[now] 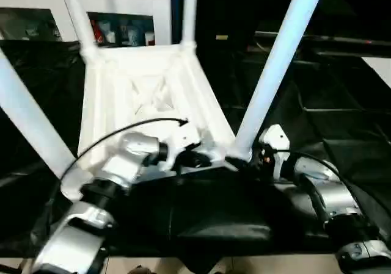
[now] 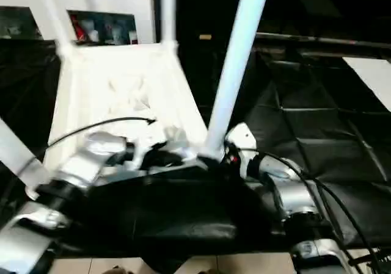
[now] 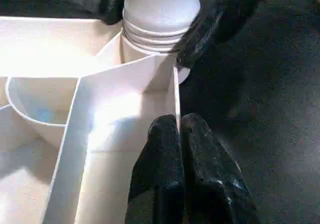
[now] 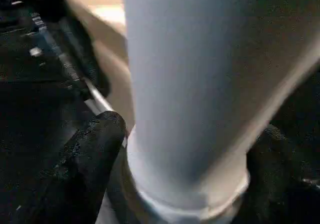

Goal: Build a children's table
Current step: Rotate leg to tighten

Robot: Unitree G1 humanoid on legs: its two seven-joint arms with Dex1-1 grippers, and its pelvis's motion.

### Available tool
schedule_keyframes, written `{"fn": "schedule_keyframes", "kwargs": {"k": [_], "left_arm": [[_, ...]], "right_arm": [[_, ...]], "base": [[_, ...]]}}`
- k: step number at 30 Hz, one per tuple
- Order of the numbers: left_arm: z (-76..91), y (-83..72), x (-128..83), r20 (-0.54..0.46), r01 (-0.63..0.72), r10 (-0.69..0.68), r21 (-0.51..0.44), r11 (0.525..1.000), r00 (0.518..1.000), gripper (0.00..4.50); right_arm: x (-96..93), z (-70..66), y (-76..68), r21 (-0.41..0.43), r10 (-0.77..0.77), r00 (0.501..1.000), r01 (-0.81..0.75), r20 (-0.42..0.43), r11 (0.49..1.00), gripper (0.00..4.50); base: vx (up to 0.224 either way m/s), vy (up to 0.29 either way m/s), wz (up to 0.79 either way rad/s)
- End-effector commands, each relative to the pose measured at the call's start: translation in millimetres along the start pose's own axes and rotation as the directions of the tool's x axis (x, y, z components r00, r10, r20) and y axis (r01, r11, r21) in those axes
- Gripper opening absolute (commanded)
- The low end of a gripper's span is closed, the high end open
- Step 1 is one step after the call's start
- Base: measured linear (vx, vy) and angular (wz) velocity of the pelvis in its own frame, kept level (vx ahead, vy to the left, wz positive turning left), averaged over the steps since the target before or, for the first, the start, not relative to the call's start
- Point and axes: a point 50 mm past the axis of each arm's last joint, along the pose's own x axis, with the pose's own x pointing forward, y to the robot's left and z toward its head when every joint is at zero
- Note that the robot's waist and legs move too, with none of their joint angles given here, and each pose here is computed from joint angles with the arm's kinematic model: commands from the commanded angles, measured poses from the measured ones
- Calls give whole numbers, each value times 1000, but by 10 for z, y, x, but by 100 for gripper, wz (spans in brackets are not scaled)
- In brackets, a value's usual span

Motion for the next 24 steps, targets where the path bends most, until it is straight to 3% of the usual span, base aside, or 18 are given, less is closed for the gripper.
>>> {"fn": "schedule_keyframes", "kwargs": {"k": [1, 8, 10, 16, 20, 24], "left_arm": [[-83, -126, 10, -39, 139, -139, -4, 990, 990, 0], [-124, -114, -86, -48, 130, -130, -16, 991, 990, 0], [-123, -112, -95, -42, 123, -124, -17, 992, 991, 0], [-113, -101, -68, -24, 84, -85, -14, 996, 996, 0], [-45, 43, 119, -3, -144, 144, -19, 989, 990, 0], [61, 26, 410, 12, -209, 210, -46, 977, 978, 0]], "right_arm": [[-21, 46, 22, -21, 63, 998, -63, 4, 998, 366], [-9, 41, 73, -11, 120, 993, -120, 8, 993, 329], [-3, 31, 89, -4, 136, 991, -136, 5, 991, 295], [18, -6, 118, 15, 131, 991, -131, 3, 991, 273], [164, -165, 63, 58, -101, 992, 105, -74, 993, 272], [377, -256, 20, 168, -377, 919, 393, -117, 904, 272]], "base": [[0, 0, 0], [0, 0, 0], [0, 0, 0], [0, 0, 0], [0, 0, 0], [0, 0, 0]]}}
